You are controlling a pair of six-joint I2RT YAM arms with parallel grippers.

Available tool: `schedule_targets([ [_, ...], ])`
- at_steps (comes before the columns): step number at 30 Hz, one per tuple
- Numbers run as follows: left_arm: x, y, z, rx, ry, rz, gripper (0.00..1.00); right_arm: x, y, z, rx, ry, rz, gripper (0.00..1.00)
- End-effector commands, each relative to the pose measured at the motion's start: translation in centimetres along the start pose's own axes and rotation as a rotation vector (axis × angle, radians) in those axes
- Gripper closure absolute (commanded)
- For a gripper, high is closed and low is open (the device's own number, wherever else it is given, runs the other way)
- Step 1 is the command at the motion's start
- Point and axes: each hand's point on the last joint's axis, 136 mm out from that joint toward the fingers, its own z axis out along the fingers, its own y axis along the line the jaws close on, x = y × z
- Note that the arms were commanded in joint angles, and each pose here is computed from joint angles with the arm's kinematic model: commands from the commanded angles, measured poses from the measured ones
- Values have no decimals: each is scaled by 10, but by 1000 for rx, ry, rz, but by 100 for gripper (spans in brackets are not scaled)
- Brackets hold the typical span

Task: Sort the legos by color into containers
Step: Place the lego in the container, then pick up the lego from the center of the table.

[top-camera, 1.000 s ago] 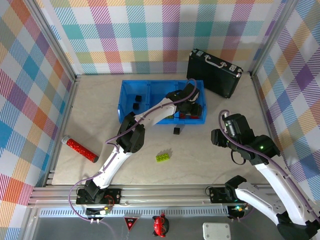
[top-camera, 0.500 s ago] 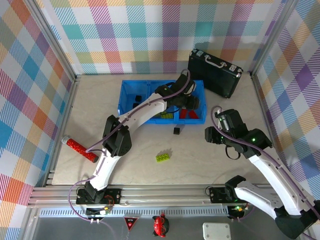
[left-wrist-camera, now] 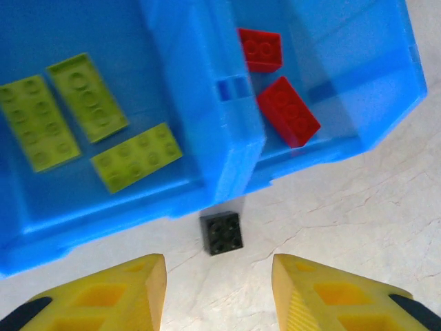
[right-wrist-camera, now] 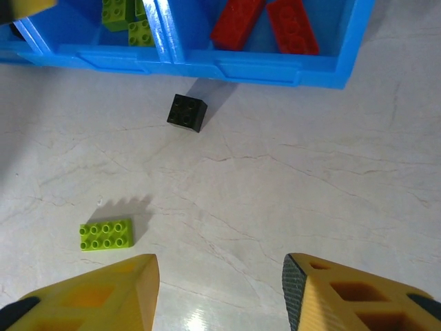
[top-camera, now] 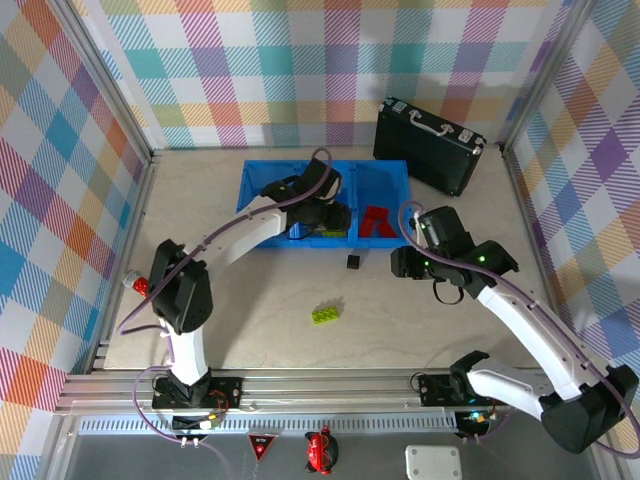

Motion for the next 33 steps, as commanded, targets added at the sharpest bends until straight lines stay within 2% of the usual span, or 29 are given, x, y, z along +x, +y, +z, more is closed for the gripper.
schedule_targets([
  [1,-5,18,-30,-5,-57,-35,55,-9,17,6,-56,2,18,49],
  [7,14,68,-54,-36,-43,-139,55,1,28,34,-39,88,18,49],
  [16,44,117,-90,-108,-40,-177,55,10,40,77,47,194,22,49],
  [25,72,155,-110,-187,13,-158,54,-6,43,127,152,104,78,49],
  [33,77,178,-121,-265,17,-83,53,-21,50,166,226,0,76,46],
])
